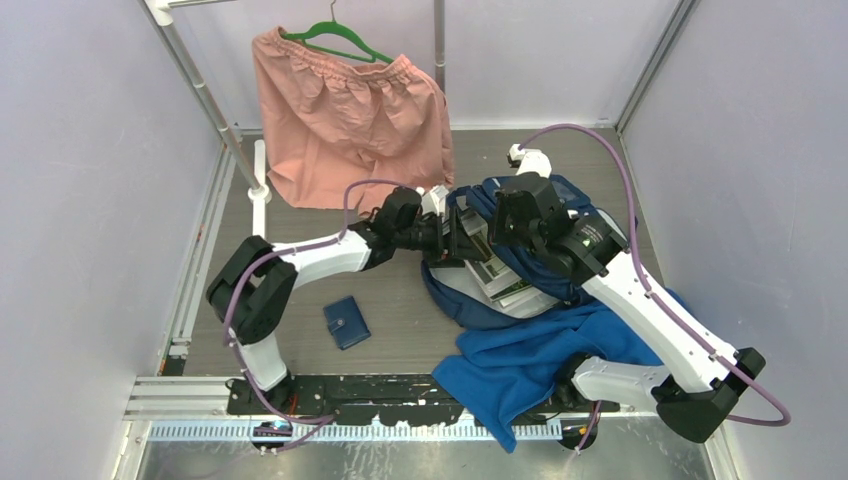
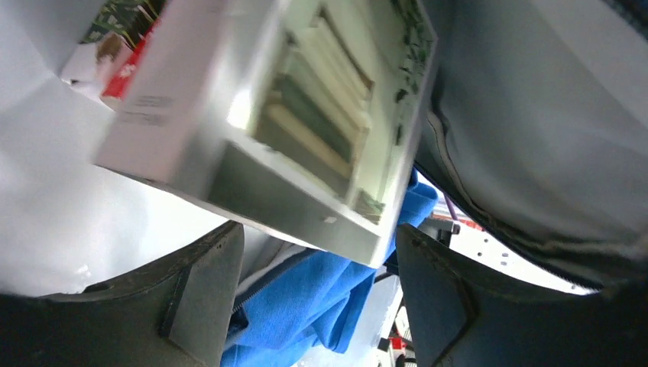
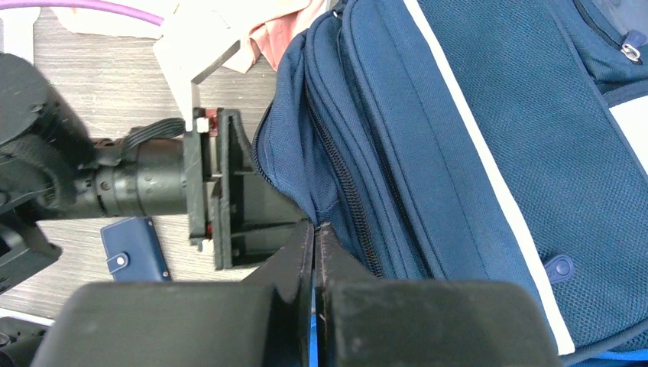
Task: Pack the student bag
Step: Place the book in the student bag, then adjust the book in the student bag.
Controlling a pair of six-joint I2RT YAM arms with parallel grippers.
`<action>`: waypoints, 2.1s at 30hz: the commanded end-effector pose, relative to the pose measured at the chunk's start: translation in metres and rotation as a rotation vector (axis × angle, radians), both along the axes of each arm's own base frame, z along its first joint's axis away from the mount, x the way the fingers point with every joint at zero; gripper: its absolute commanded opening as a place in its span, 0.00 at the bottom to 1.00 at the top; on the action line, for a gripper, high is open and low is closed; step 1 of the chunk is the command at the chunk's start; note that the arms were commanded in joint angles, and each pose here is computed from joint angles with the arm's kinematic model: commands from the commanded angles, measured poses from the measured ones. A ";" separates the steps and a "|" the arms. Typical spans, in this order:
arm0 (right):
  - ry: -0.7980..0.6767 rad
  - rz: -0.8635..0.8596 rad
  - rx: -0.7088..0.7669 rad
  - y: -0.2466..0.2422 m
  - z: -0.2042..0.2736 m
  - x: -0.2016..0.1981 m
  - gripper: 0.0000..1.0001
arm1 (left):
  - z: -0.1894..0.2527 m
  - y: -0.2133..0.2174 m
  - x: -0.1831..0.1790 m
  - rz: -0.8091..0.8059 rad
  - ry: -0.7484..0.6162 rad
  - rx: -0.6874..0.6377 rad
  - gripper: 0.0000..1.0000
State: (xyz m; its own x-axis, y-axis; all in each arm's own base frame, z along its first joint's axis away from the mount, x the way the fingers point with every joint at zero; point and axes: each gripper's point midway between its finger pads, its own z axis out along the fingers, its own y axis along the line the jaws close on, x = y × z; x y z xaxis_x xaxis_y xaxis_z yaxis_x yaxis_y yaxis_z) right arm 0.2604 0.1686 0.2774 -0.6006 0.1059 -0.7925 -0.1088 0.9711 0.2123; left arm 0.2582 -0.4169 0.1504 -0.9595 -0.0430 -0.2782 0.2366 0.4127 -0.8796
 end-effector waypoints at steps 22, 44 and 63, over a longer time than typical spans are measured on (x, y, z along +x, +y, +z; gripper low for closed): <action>0.155 0.429 0.180 0.108 -0.030 -0.005 0.26 | 0.041 0.170 -0.042 0.194 -0.111 0.299 0.76; 0.250 -0.231 -0.096 -0.065 -0.067 -0.035 0.76 | -0.027 0.080 0.072 0.166 0.001 0.287 0.68; 0.127 -0.379 0.329 -0.119 -0.044 0.008 0.74 | -0.034 0.043 0.044 0.086 -0.032 0.325 0.69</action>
